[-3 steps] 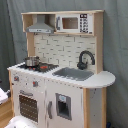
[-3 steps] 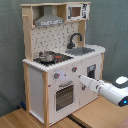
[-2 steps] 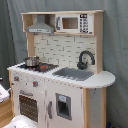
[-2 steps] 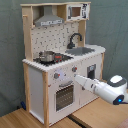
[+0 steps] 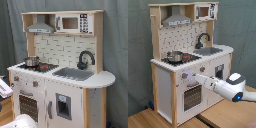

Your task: Play with the kitchen

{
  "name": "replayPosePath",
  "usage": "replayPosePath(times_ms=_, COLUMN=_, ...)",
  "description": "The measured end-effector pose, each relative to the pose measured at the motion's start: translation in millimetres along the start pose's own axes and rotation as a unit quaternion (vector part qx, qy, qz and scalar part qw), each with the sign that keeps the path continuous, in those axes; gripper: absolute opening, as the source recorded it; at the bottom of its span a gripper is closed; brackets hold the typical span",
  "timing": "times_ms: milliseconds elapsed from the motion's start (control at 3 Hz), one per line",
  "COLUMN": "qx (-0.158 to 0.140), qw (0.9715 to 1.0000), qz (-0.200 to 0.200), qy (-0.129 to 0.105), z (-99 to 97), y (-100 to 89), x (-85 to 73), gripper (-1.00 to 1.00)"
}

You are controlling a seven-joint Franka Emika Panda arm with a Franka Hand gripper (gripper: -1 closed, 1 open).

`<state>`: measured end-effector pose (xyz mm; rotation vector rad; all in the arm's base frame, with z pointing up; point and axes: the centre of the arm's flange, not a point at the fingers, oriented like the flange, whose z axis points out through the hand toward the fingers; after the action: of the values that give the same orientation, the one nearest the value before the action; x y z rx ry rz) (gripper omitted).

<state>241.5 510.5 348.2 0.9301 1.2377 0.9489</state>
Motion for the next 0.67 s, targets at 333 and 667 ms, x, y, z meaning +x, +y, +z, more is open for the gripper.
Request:
replayPosePath(times_ms=333, qx=0.008, qw=0.9998, qz=-0.003, qy=0.018, z=20.3, y=-7.3, x=-0.9, gripper=1.00)
replayPosePath(times_ms=667, qx=0.017, qw=0.9991, qz=-0.006, qy=0.038, z=39.8, y=-15.7, x=-2.4, gripper=1.00)
